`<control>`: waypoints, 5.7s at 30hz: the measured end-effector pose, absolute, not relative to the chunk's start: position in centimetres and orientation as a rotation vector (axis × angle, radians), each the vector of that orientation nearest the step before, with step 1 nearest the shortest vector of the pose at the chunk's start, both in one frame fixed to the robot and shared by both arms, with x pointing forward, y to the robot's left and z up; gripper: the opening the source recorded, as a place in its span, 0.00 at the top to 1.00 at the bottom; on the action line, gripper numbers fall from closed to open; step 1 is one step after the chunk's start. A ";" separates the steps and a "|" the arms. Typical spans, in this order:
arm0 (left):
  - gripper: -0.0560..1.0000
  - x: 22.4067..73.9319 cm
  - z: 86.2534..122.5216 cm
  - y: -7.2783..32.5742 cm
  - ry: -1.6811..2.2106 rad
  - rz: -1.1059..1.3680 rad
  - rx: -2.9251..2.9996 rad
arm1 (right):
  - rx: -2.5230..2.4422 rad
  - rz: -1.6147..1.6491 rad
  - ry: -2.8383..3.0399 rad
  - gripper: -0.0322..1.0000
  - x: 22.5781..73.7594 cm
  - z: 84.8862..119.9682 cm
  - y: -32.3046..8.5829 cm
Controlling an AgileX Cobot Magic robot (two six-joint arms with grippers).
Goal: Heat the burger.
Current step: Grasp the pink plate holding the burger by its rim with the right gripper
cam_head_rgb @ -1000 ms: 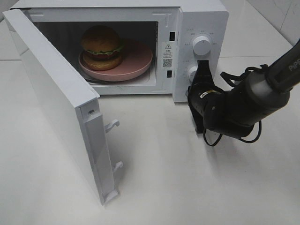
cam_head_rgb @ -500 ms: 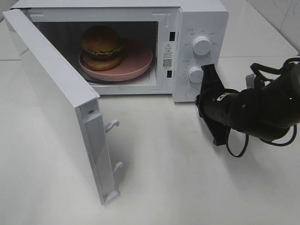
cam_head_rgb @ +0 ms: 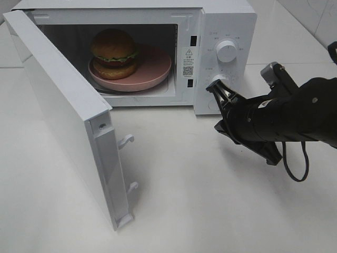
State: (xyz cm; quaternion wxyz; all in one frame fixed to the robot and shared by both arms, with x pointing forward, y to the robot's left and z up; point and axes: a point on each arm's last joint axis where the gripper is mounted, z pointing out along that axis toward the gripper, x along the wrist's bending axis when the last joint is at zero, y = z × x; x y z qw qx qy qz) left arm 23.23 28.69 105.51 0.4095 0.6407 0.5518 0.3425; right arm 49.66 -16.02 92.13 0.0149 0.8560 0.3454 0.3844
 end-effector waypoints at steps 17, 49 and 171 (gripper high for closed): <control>0.01 23.2 105.5 28.7 1.390 0.863 1.614 | 2.228 0.835 2.148 0.95 47.6 94.6 -15.4; 0.01 23.2 105.5 28.7 1.390 0.863 1.614 | -0.290 0.269 3.020 0.88 48.3 98.9 -15.8; 0.01 23.2 105.5 28.7 1.389 0.863 1.613 | -0.148 0.372 2.546 0.88 67.5 92.0 0.2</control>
